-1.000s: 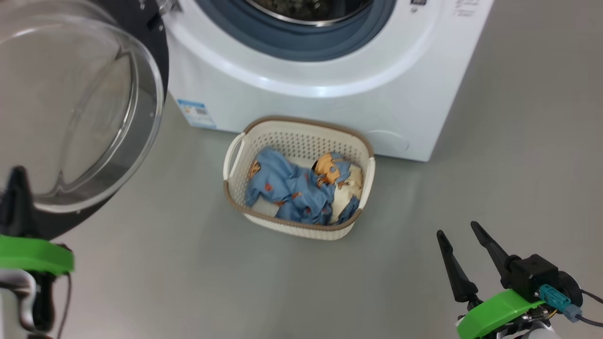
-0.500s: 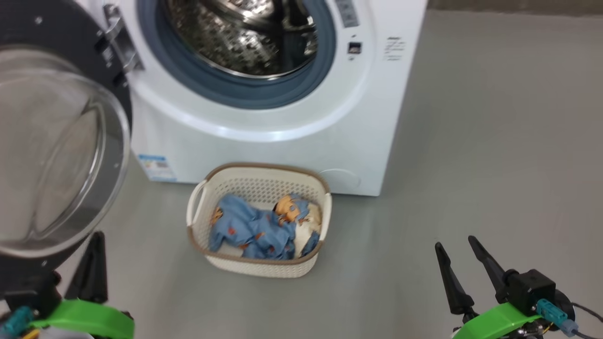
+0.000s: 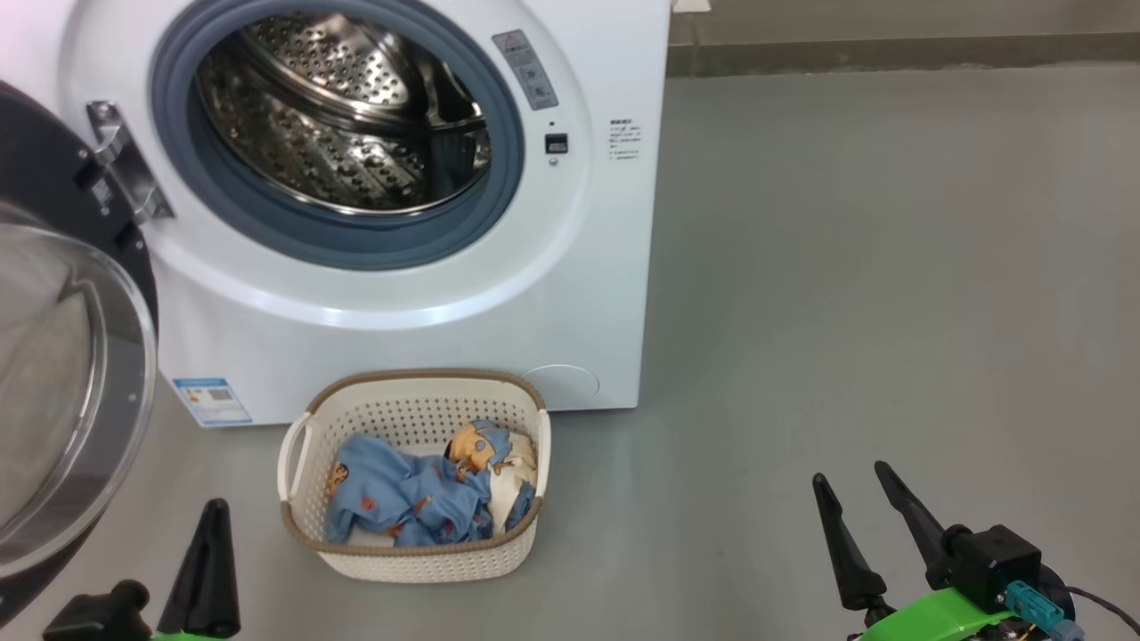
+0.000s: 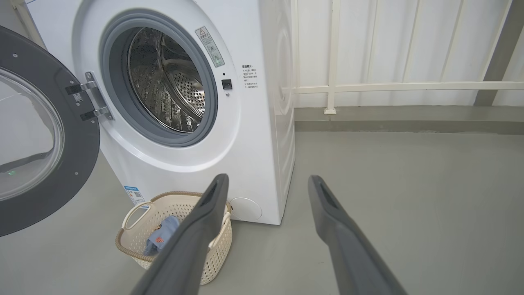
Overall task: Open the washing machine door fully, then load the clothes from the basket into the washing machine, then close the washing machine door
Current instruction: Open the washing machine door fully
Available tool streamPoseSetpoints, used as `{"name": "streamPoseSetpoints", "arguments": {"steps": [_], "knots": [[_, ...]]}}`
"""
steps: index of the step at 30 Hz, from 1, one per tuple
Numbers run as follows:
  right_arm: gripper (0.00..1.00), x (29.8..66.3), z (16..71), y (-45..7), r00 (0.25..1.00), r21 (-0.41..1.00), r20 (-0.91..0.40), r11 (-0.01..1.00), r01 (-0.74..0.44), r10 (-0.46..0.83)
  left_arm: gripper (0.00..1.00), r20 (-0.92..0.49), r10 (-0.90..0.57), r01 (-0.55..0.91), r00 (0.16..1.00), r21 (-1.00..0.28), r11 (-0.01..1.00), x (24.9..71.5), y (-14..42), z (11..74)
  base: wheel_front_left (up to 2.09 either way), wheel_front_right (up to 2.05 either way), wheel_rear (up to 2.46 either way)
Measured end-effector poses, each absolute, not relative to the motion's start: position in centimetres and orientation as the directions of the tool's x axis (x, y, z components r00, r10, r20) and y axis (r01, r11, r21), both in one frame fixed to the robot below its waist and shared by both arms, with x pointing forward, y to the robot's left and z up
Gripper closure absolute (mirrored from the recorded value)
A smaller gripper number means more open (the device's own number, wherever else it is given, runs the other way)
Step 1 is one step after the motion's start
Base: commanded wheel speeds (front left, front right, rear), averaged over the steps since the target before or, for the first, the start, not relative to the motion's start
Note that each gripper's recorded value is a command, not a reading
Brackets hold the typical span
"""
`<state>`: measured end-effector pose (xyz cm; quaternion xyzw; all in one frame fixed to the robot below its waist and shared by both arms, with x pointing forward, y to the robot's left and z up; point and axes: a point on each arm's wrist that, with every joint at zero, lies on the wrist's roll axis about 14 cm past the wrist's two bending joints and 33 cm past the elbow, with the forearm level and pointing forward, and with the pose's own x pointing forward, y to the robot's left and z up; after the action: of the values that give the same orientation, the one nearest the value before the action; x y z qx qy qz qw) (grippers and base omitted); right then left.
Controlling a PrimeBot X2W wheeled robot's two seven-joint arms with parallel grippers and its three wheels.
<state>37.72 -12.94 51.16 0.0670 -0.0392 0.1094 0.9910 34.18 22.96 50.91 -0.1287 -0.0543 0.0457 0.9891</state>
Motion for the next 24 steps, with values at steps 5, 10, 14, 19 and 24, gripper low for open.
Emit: {"name": "streamPoseSetpoints", "arguments": {"steps": [5, 10, 14, 19, 24], "knots": [[0.0, 37.3, 51.6, -13.5, 0.975, 0.13, 0.106, 0.97, -0.206, 0.193, 0.12, 0.12, 0.072, -0.037, 0.99, -0.272, 0.962, 34.1, 21.6, 51.6, 0.0, 0.0, 0.0], [0.0, 37.1, 51.6, -13.7, 0.977, 0.132, 0.107, 0.971, -0.199, 0.186, 0.0, 0.123, 0.043, -0.007, 0.991, -0.279, 0.96, 34.0, 20.5, 51.6, 0.0, 0.0, 0.0], [0.0, 37.2, 51.5, -13.7, 0.977, 0.137, 0.103, 0.971, -0.197, 0.184, 0.0, 0.124, 0.039, -0.002, 0.992, -0.289, 0.957, 34.1, 20.2, 51.6, 0.0, 0.0, 0.0], [0.0, 37.2, 51.3, -13.7, 0.979, 0.139, 0.099, 0.971, -0.193, 0.181, 0.0, 0.119, 0.03, 0.007, 0.992, -0.299, 0.954, 34.1, 19.8, 51.5, 0.0, 0.0, 0.0], [0.0, 37.2, 51.4, -13.7, 0.978, 0.143, 0.102, 0.971, -0.193, 0.179, 0.0, 0.115, 0.029, 0.01, 0.993, -0.32, 0.947, 33.9, 19.8, 51.3, 0.0, 0.0, 0.0]]}}
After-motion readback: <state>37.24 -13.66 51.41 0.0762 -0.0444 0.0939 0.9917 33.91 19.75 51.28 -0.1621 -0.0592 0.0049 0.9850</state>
